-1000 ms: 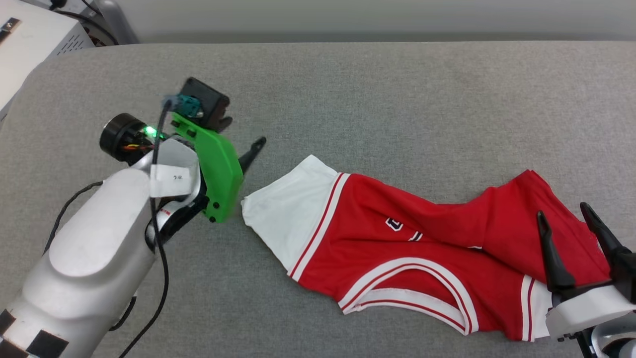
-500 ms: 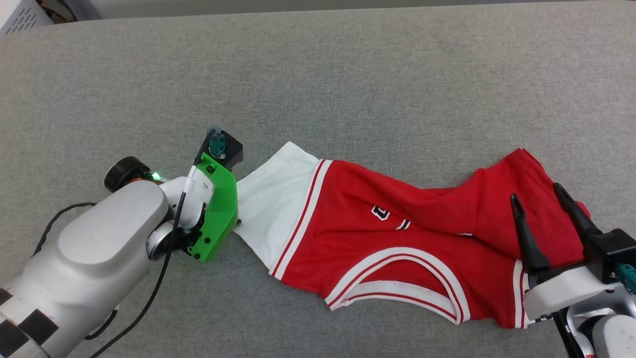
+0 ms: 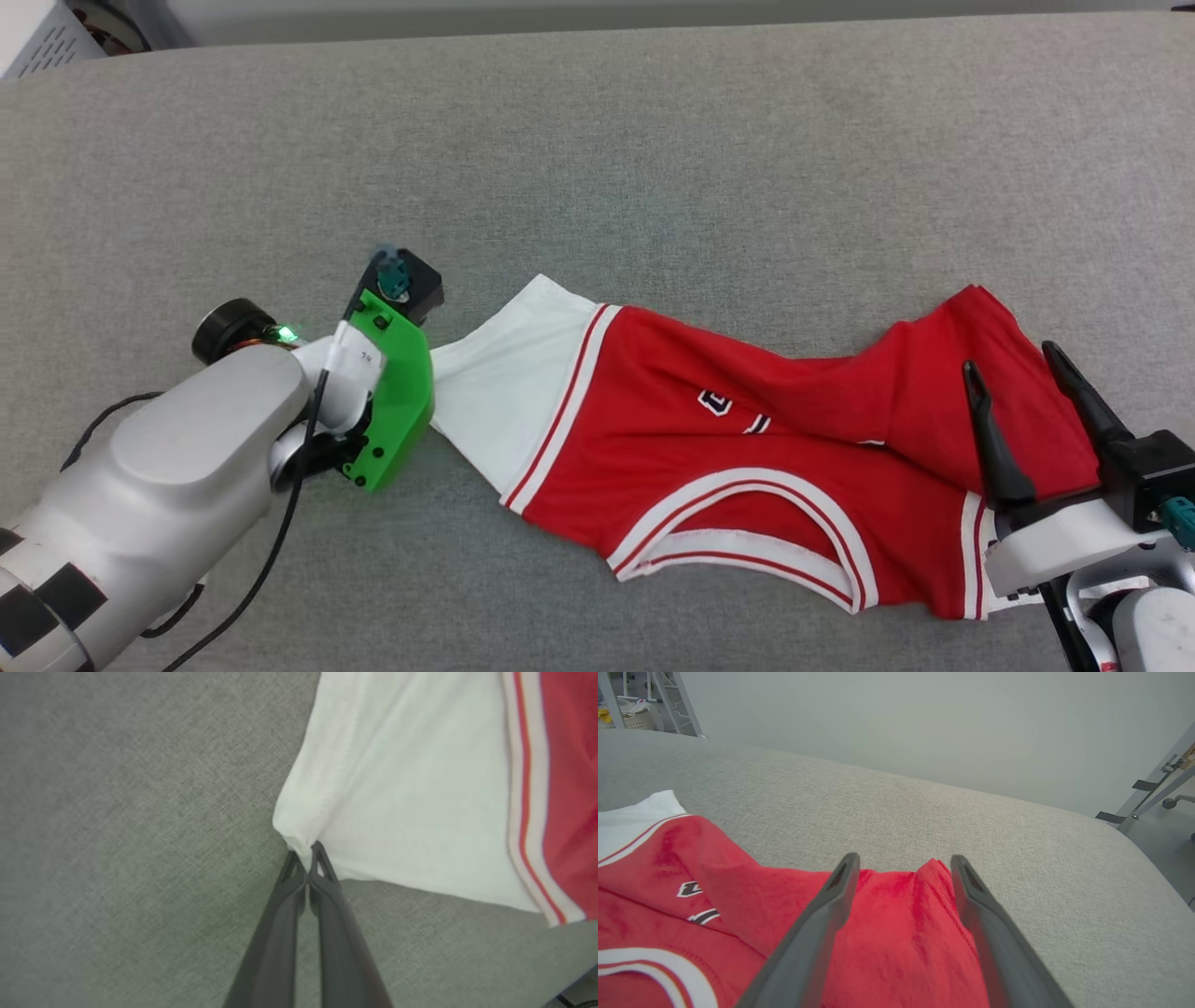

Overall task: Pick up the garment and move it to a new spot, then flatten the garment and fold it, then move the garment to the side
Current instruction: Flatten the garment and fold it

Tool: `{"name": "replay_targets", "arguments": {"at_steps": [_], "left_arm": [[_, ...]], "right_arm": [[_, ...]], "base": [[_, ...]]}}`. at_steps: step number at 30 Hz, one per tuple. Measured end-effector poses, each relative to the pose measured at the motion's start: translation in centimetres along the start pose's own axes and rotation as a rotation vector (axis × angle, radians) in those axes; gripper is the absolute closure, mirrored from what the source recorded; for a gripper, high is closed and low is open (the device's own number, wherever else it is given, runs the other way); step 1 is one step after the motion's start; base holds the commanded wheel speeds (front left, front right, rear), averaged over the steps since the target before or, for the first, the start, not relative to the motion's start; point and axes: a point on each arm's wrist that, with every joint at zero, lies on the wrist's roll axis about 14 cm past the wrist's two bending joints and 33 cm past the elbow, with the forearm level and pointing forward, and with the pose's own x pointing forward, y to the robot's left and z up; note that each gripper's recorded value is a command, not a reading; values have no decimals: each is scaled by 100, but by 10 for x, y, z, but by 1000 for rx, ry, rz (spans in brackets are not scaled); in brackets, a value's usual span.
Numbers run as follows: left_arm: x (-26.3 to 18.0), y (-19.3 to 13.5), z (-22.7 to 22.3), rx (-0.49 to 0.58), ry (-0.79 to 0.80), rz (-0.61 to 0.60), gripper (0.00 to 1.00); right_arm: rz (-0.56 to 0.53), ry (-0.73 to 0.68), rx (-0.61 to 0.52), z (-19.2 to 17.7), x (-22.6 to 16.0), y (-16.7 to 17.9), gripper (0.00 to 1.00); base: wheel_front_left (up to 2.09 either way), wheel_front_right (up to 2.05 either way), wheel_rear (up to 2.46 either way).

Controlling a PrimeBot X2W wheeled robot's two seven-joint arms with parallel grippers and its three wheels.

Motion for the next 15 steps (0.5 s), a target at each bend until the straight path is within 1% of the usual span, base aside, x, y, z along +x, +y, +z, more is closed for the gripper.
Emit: {"name": "replay_targets", "arguments": {"at_steps": [4,9,12,14,15], "left_arm": [[-17,21,-12,-64,-16,58,100],[-39,53,-52,-139,28,158,100],[-45,60,-77,-177,60,187,100],[-46,60,-86,-198,57,193,100],[-47,61,-87,-210,40,202,83]], "right_arm": [[-4,-27,-14,9,-1,-2,0],[-1,-39,-24,13,-4,-3,0],[-1,-47,-33,17,-4,-5,0],[0,-50,-37,18,-4,-5,0],[2,-50,-39,19,-4,-5,0]], "base": [[0,0,0],[0,0,0],[0,0,0],[0,0,0],[0,0,0]]}}
